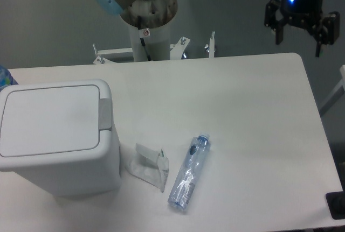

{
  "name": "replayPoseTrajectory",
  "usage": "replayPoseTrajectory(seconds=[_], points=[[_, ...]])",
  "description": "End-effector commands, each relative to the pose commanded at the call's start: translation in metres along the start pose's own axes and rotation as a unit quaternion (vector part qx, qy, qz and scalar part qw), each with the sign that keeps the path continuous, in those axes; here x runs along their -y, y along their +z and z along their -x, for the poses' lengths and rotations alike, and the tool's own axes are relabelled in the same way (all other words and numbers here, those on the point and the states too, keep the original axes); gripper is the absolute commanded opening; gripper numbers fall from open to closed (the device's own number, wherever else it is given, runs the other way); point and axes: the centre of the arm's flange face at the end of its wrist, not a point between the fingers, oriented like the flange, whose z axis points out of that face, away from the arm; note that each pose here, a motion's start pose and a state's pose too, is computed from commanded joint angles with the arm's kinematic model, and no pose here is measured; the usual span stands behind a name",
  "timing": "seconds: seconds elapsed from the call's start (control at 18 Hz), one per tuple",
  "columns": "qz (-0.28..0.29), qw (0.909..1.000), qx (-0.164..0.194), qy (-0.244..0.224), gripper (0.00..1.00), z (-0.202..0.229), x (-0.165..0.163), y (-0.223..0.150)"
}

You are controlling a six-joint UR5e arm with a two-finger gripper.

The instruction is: Open the trash can

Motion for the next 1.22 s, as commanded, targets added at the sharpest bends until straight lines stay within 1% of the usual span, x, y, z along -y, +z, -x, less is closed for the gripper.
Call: replayPoseTrajectory(seconds=[0.39,0.44,0.56,0.67,0.78,0.89,0.94,1.06,1.22], points=[[-0.007,1.0000,0.000,-0.006,1.00,0.000,0.001,0.000],[-0.013,0.9997,-0.001,-0.021,1.00,0.000,0.003,0.000],[-0.029,0.9975,-0.002,-0.065,1.00,0.000,0.006,0.000],[-0.053,0.9918,-0.005,-0.116,1.00,0.000,0.011,-0.002],[-0.064,0.9846,-0.011,-0.162,1.00,0.000,0.013,-0.001],[-0.067,0.9812,-0.006,-0.181,1.00,-0.001,0.017,-0.002],[-0.069,0.9801,-0.006,-0.186,1.00,-0.003,0.023,-0.003],[-0.079,0.9751,-0.011,-0.207,1.00,-0.009,0.049,-0.007],[-0.101,0.9600,-0.006,-0.261,1.00,-0.013,0.080,-0.007]])
